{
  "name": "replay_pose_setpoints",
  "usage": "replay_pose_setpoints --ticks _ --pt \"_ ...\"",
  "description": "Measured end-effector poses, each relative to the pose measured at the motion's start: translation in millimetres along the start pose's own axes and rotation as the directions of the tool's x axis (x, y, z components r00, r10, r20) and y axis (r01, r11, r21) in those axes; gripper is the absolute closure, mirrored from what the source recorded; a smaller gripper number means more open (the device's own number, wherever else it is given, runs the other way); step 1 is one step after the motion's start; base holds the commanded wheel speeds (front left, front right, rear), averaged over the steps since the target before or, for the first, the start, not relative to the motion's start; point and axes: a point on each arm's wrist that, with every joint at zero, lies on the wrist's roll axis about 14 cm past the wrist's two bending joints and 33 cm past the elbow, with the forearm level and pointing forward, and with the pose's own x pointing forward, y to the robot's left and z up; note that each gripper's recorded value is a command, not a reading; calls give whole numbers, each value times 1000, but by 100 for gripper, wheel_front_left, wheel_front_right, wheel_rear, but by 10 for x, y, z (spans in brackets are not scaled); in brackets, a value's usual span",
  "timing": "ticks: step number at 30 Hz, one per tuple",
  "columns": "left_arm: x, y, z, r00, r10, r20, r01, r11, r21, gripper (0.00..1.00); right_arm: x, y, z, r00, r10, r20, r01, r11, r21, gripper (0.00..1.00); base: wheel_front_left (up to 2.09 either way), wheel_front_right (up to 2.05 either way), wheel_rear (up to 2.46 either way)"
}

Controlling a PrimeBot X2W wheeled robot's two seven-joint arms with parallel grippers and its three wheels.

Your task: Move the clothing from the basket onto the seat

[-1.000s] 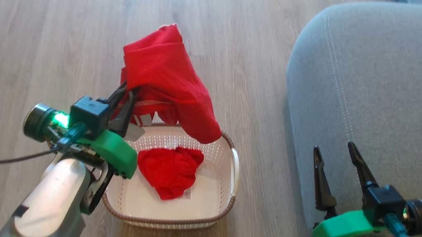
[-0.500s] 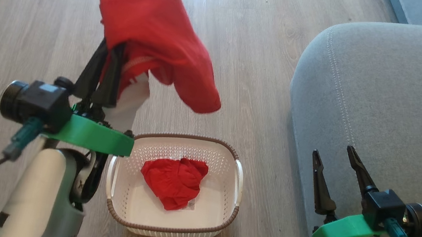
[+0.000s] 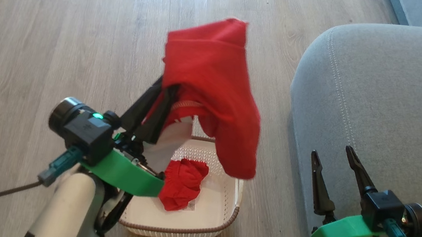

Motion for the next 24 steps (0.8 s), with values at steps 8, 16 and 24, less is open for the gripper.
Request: replay_pose_setpoints --ticks 8,16,24 --pt "-20 -67 -91 999 -21 -26 21 1000 -15 100 5 49 -17 1000 15 -5 -15 1000 2 0 0 0 0" --pt "-25 -71 -141 999 -22 -39 21 1000 -21 100 36 378 248 989 125 81 -128 991 33 0 0 0 0" --pt "-35 -60 -204 998 -20 -59 20 1000 -12 100 -69 680 492 947 287 146 -289 957 -12 0 0 0 0"
